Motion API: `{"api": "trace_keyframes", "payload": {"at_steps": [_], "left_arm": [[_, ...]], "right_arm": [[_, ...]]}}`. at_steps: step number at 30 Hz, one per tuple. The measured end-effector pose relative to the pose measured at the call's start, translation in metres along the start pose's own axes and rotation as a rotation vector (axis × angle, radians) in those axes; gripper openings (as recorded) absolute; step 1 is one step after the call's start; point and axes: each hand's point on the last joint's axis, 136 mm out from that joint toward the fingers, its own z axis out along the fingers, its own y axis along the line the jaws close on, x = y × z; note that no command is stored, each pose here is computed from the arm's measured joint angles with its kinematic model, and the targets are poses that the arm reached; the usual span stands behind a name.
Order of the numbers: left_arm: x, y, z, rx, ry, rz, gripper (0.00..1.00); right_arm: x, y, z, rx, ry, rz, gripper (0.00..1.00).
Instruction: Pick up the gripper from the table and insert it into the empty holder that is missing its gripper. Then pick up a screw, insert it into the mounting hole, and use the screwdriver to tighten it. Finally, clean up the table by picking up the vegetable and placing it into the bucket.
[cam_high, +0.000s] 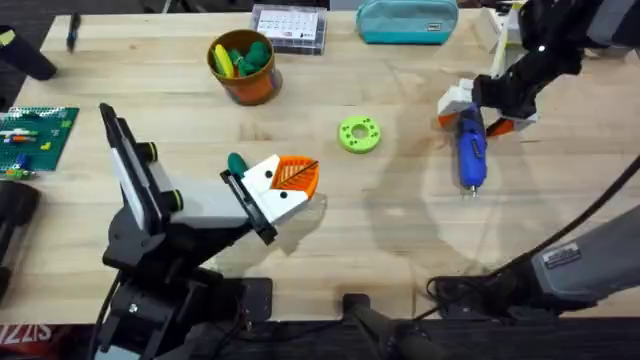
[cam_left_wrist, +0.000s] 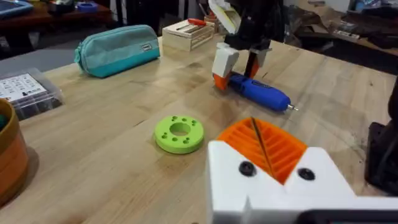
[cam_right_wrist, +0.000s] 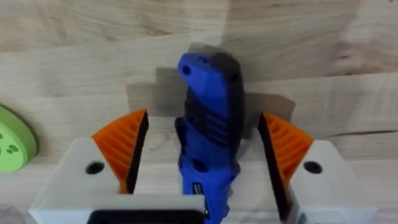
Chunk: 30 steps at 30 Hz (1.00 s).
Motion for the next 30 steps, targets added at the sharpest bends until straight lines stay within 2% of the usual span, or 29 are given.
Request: {"api": "trace_keyframes", "payload": {"at_steps": [6, 14, 16, 20, 26, 30], "left_arm": [[0.0, 0.0, 0.0, 0.0, 0.0, 0.0, 0.014], [0.0, 0.0, 0.0, 0.0, 0.0, 0.0, 0.014], [0.0, 0.0, 0.0, 0.0, 0.0, 0.0, 0.014], [0.0, 0.0, 0.0, 0.0, 0.0, 0.0, 0.015], [0.0, 0.0, 0.0, 0.0, 0.0, 0.0, 0.014], [0.0, 0.0, 0.0, 0.0, 0.0, 0.0, 0.014]], "right_arm": [[0.012, -0.006, 0.008, 0.034, 0.022, -0.008, 0.994], [0.013, -0.008, 0.01, 0.051, 0.009, -0.025, 0.992], [0.013, -0.008, 0.01, 0.052, 0.007, -0.031, 0.965], [0.01, -0.01, 0.01, 0.062, -0.005, -0.038, 0.809], [0.007, -0.012, 0.01, 0.065, -0.016, -0.044, 0.495], [0.006, -0.013, 0.01, 0.069, -0.023, -0.049, 0.247]]}}
